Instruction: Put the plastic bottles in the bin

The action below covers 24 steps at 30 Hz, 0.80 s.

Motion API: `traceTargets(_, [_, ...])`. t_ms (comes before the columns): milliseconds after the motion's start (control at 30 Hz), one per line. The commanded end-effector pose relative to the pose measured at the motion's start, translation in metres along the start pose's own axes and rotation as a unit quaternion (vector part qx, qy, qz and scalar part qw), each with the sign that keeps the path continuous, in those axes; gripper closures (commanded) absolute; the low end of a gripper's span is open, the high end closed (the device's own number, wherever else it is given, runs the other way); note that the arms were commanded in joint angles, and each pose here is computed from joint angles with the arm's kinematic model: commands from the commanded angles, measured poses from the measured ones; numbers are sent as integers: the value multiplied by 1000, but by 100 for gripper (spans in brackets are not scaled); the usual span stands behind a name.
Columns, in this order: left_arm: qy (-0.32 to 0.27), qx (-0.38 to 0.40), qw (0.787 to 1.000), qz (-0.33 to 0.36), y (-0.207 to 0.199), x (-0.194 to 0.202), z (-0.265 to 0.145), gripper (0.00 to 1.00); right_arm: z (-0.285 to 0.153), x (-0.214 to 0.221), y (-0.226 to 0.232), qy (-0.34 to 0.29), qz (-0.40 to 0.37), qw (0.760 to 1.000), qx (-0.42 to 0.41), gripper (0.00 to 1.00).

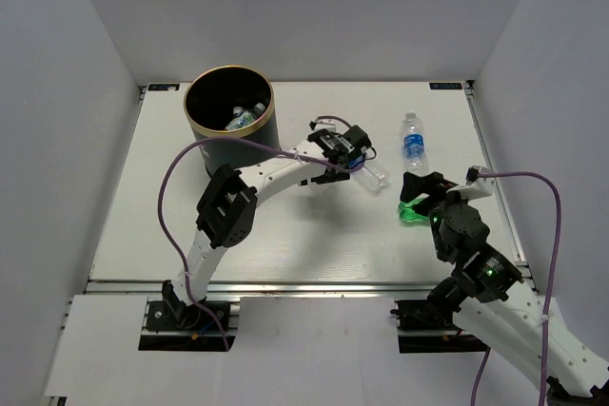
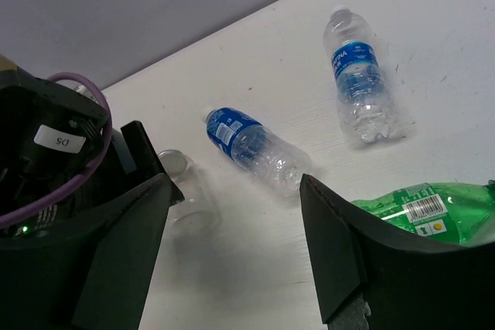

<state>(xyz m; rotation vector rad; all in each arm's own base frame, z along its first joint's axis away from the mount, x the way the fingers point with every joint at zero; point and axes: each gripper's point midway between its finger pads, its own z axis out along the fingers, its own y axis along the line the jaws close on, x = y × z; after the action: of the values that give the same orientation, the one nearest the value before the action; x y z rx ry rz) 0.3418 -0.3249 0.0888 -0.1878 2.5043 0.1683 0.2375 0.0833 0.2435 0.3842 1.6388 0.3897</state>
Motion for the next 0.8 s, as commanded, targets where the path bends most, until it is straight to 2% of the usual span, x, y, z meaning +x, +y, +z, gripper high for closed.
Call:
traceTargets(0, [-9, 23, 999, -23, -8, -13, 6, 9, -2, -6, 3, -11, 14, 1000, -6, 26])
traceTargets(133, [15, 46, 999, -19, -14, 3, 26, 8, -3, -7, 5, -13, 17, 1000, -14, 26])
traceTargets(400, [41, 32, 998, -19, -10, 18, 57, 8, -4, -8, 7, -15, 22, 999, -25, 26])
traceTargets(467, [44, 28, 999, -16, -7, 24, 61, 13, -4, -6, 8, -13, 20, 999, -27, 26])
traceTargets(533, [47, 22, 999, -17, -2, 26, 67, 21, -4, -6, 8, -13, 20, 999, -27, 26])
traceTargets(567, [47, 22, 999, -17, -2, 26, 67, 34, -4, -7, 9, -13, 22, 999, -30, 26])
traceTargets(667, [26, 41, 999, 6, -7, 12, 51, 54, -4, -5, 9, -11, 19, 999, -32, 34])
traceTargets(700, [14, 47, 999, 16, -8, 3, 45, 69, -4, -4, 9, -10, 16, 999, -32, 39])
traceTargets(733, [-11, 67, 997, 22, -17, -15, 26, 76, -3, -3, 10, -9, 11, 999, -35, 56])
traceTargets(767, [-25, 82, 995, 47, -22, -24, 13, 81, -2, -2, 11, -10, 8, 999, -37, 67])
